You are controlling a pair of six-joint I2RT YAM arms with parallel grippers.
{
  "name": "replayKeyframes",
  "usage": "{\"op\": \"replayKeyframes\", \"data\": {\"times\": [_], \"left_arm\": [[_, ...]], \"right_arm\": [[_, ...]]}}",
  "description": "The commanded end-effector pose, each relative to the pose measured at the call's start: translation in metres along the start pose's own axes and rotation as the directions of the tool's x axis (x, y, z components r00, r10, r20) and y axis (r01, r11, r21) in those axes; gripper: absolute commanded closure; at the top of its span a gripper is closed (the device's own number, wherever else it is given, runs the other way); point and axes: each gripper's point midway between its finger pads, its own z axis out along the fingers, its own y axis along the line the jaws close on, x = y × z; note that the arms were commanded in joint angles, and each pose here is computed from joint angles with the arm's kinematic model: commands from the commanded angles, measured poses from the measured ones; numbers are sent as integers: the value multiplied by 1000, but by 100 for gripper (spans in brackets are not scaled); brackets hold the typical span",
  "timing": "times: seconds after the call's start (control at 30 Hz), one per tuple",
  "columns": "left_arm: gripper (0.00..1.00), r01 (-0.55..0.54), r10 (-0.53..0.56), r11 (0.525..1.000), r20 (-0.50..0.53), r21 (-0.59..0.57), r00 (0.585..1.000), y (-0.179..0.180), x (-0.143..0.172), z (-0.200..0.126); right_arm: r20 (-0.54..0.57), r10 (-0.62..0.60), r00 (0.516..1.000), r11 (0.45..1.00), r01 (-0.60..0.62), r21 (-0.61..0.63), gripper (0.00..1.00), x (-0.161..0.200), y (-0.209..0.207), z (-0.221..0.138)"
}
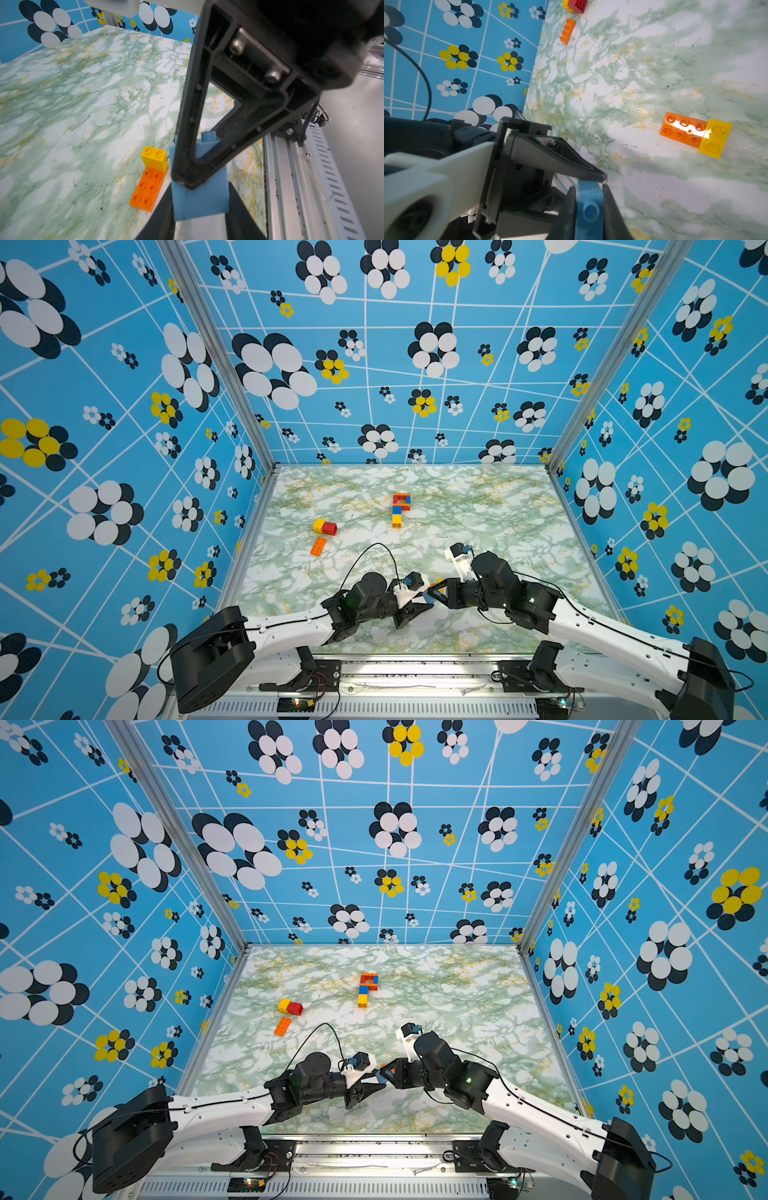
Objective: Assemble the letter p with lego
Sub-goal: Adjust the lego brick, then assemble the lego brick with the lego brick.
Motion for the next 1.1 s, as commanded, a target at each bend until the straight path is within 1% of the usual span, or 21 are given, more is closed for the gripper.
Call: {"op": "replayKeyframes", "data": {"times": [0.0,0.1,0.17,0.2,0.23,0.27,0.3,0.33,0.37,0.4,0.47,0.53,0.57,0.6,0.63,0.67,0.73,0.77,0.83,1.07], "left_arm": [[75,-40,40,999,6,18,999,-5,-9,0],[70,-64,64,998,-10,10,998,-5,-5,0],[62,-70,70,997,-15,-22,997,-1,-4,-2],[58,-71,71,996,-8,-46,997,3,-5,-5],[46,-68,68,995,0,-79,998,8,-7,-9],[37,-57,59,991,8,-122,998,14,-9,-13],[27,-31,34,981,13,-191,999,25,-9,-20],[20,3,2,966,20,-257,1000,36,-10,-29],[16,33,-26,950,28,-311,999,46,-11,-37],[15,69,-61,927,34,-370,998,58,-11,-47],[15,151,-147,862,46,-483,988,83,-7,-70],[13,242,-242,765,81,-597,967,109,3,-98],[13,273,-274,724,99,-633,957,118,8,-110],[12,305,-303,682,123,-664,945,127,15,-123],[12,328,-324,649,140,-686,936,134,21,-133],[11,346,-339,625,156,-700,928,138,26,-141],[11,393,-371,554,205,-734,906,149,37,-158],[11,412,-379,532,227,-740,897,152,41,-164],[11,436,-380,508,261,-743,887,155,43,-171],[9,442,-324,495,314,-748,893,153,40,-184]], "right_arm": [[-54,-29,998,999,29,-18,89,7,6,-2],[-54,-24,998,1000,24,-14,96,6,7,-1],[-46,-21,999,1000,22,7,100,4,3,0],[-35,-18,999,999,19,36,100,1,-1,-1],[-19,-18,1000,997,19,75,100,-2,-7,-1],[-2,-16,1000,994,16,112,100,-6,-13,-3],[20,-17,1000,986,13,165,100,-10,-20,-4],[44,-17,999,976,7,217,100,-14,-28,-7],[62,-18,998,967,1,254,100,-17,-33,-8],[81,-26,996,956,1,293,100,-20,-38,-9],[116,-51,992,931,5,366,100,-25,-43,-11],[135,-94,986,906,29,423,100,-29,-41,-9],[136,-112,984,895,40,445,100,-30,-39,-7],[135,-129,982,882,51,469,100,-31,-37,-4],[129,-145,981,867,64,495,100,-31,-36,1],[122,-152,981,854,68,515,100,-31,-35,4],[105,-168,980,817,79,571,100,-28,-40,14],[104,-176,979,806,83,586,100,-28,-41,18],[107,-201,974,780,92,619,100,-26,-43,24],[101,-227,969,718,96,690,100,-24,-57,42]]}}
